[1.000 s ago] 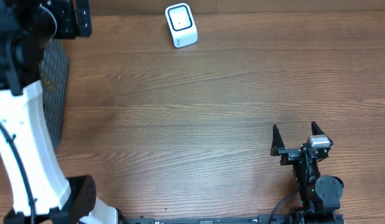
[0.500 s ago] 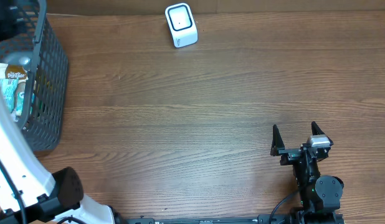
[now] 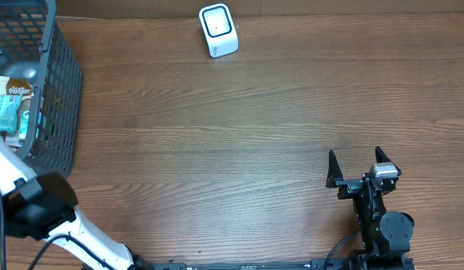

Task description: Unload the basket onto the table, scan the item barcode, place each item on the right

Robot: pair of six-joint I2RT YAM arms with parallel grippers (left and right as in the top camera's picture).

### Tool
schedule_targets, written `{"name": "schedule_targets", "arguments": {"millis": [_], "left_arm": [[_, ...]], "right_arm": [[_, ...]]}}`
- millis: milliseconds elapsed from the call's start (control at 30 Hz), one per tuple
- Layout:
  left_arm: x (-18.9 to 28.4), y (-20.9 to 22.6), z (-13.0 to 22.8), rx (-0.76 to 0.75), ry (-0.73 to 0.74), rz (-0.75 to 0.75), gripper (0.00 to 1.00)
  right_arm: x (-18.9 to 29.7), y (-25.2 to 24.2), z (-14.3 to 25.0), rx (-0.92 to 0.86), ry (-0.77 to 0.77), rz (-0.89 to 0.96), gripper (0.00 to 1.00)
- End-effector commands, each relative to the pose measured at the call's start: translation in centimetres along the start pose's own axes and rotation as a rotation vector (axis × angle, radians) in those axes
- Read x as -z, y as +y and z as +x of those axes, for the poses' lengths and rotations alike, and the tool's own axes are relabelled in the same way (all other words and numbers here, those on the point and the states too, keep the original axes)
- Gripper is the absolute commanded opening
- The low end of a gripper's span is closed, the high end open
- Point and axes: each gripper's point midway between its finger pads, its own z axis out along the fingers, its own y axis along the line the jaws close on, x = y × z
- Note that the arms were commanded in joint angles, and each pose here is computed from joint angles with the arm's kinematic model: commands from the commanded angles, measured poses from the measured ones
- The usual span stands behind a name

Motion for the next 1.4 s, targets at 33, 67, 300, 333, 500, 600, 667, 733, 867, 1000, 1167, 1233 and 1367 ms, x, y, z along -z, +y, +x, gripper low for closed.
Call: {"name": "schedule_targets", "arguments": {"millis": [33,67,300,333,500,600,667,733,867,1000,1167,1233,1367], "left_arm": [[-2.2,-1.0,0.7,0.007,0.05,0.041,0.99],[-2.6,-1.2,1.0,0.001,0.067,0.047,1.0],[-3.7,-1.1,2.3,-0.037,0.126,0.043,1.0],[-3.7,-1.0,2.5,-0.038,0.133,0.043,1.0],[-3.2,-0.4,5.2,-0.049,0.247,0.017,1.0],[-2.9,0.2,6.5,-0.051,0.302,-0.001,1.0],[-2.7,0.4,7.1,-0.049,0.33,-0.004,1.0],[-2.5,0.8,7.8,-0.046,0.358,-0.009,1.0],[-2.4,1.6,8.1,-0.039,0.375,-0.033,0.99],[-2.5,2.0,8.3,-0.032,0.383,-0.037,0.99],[-2.9,2.0,9.0,-0.034,0.411,-0.037,1.0],[-3.3,2.0,9.5,-0.036,0.432,-0.038,1.0],[-4.6,2.0,10.9,-0.043,0.479,-0.039,1.0]], "right_arm": [[0.0,-0.1,0.2,-0.007,-0.002,0.006,1.0],[0.0,-0.1,0.2,-0.007,-0.003,0.006,1.0],[0.0,-0.1,0.2,-0.007,-0.002,0.006,1.0],[0.0,-0.1,0.2,-0.007,-0.003,0.006,1.0],[0.0,-0.1,0.2,-0.007,-0.002,0.006,1.0],[0.0,-0.1,0.2,-0.007,-0.003,0.006,1.0],[0.0,-0.1,0.2,-0.007,-0.002,0.006,1.0],[0.0,-0.1,0.2,-0.007,-0.002,0.006,1.0],[0.0,-0.1,0.2,-0.007,-0.002,0.006,1.0],[0.0,-0.1,0.2,-0.007,-0.003,0.006,1.0],[0.0,-0.1,0.2,-0.007,-0.002,0.006,1.0],[0.0,-0.1,0.2,-0.007,-0.003,0.006,1.0],[0.0,-0.1,0.2,-0.007,-0.002,0.006,1.0]]}}
